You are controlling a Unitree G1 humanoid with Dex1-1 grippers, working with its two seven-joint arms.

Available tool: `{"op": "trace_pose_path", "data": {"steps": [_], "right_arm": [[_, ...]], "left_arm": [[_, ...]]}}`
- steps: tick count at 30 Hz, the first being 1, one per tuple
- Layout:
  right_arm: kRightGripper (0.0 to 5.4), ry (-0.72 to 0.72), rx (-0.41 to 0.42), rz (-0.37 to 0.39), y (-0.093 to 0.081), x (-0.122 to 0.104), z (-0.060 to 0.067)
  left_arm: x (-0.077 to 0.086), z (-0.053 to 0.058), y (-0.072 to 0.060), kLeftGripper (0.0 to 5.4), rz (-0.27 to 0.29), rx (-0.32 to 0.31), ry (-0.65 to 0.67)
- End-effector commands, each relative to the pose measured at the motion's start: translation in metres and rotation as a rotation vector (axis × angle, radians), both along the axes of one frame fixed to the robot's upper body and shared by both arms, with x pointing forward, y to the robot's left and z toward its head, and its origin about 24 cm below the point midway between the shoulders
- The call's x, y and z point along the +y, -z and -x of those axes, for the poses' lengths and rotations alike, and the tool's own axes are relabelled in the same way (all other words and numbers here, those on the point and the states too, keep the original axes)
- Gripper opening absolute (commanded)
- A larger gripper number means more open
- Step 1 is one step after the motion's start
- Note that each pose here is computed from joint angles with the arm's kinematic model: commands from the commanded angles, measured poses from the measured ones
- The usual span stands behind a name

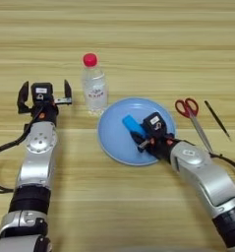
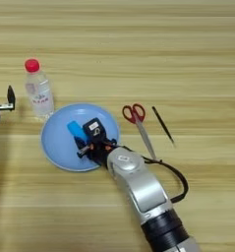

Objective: Move the objects on the table

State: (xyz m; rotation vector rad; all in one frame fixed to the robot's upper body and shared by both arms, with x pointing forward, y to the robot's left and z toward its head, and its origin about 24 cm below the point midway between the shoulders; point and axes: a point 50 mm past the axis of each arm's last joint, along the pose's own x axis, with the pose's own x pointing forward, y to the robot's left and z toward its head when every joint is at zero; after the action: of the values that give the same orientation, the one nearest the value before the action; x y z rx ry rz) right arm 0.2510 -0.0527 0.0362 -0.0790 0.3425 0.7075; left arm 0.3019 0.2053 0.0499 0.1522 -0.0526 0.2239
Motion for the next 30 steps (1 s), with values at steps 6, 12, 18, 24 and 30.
{"op": "trace_pose_path", "data": {"steps": [6, 12, 18, 24, 30], "right_arm": [[2.02, -0.003, -0.040, -0.034, -0.006, 0.003, -0.006], [2.66, 0.040, -0.172, -0.041, -0.027, -0.009, -0.014], [3.27, 0.132, -0.278, -0.033, -0.046, -0.036, -0.022], [3.98, 0.255, -0.300, -0.021, -0.053, -0.075, -0.028], [4.77, 0.448, -0.278, 0.070, -0.051, -0.136, -0.038]], "left_arm": [[-0.001, 0.000, 0.001, 5.40, -0.012, 0.010, -0.001], [-0.001, 0.000, 0.001, 5.40, -0.012, 0.010, -0.001], [-0.001, 0.000, 0.001, 5.40, -0.012, 0.010, -0.001], [-0.002, -0.001, 0.001, 5.40, -0.001, 0.012, 0.004], [-0.002, -0.002, 0.002, 5.40, 0.006, 0.018, 0.013]]}}
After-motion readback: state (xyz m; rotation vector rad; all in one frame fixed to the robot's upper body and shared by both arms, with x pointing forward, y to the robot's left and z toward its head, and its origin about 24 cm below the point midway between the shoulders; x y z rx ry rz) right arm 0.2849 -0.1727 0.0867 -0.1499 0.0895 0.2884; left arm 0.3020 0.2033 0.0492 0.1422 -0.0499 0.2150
